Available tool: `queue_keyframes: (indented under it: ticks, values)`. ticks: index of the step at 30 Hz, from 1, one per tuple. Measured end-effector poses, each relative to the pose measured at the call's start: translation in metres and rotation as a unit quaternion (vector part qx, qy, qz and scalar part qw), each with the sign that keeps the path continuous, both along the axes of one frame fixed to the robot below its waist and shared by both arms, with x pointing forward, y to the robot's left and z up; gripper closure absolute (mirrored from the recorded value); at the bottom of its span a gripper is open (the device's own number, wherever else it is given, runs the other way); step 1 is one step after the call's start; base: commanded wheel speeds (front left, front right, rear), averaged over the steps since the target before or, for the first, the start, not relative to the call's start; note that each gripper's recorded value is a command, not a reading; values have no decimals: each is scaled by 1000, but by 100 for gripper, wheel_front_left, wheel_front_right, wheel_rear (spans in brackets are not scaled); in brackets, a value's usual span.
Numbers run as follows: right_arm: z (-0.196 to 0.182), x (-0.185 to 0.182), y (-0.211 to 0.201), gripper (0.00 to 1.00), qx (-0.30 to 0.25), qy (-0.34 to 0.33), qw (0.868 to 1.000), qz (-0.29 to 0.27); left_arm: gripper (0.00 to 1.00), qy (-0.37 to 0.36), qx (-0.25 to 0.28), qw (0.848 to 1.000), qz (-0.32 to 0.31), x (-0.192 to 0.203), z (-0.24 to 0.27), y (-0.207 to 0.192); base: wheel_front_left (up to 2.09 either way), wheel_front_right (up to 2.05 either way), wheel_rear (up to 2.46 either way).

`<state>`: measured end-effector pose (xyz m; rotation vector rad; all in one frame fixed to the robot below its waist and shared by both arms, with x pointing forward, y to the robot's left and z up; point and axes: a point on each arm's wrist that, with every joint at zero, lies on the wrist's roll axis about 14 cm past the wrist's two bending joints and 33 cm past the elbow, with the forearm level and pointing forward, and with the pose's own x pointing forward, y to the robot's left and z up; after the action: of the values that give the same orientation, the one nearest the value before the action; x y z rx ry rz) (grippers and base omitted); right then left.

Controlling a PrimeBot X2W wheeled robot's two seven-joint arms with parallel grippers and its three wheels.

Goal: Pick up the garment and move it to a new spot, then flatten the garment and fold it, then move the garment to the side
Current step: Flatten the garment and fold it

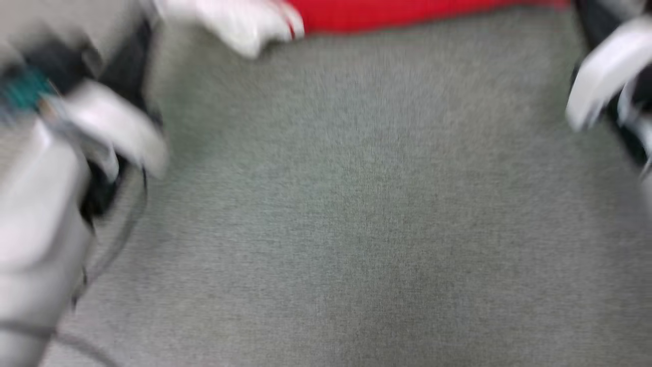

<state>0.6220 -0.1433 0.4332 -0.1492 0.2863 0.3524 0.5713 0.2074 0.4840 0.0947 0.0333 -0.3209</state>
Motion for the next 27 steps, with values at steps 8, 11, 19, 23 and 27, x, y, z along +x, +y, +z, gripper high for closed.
queue_keyframes:
  ticks: [8, 11, 19, 23, 27]
  values:
    - [-8, -79, -7, 100, -13, 57, 998, 27, 100, 120, 31, 992, -20, -107, -25, 5, 0, 0, 0]
    - [-6, -103, -14, 100, -9, 74, 997, 24, 100, 157, 34, 987, -23, -145, -31, 4, 0, 0, 0]
    - [5, -156, -34, 100, -22, 84, 996, 32, 100, 225, -7, 974, -29, -229, -34, -8, 0, 0, 0]
    - [4, -186, -42, 100, -13, 96, 995, 32, 100, 246, -15, 969, -30, -262, -30, -11, 0, 0, 0]
    - [-2, -221, -48, 100, 4, 128, 991, 29, 100, 290, -29, 956, -39, -301, -36, -19, 0, 0, 0]
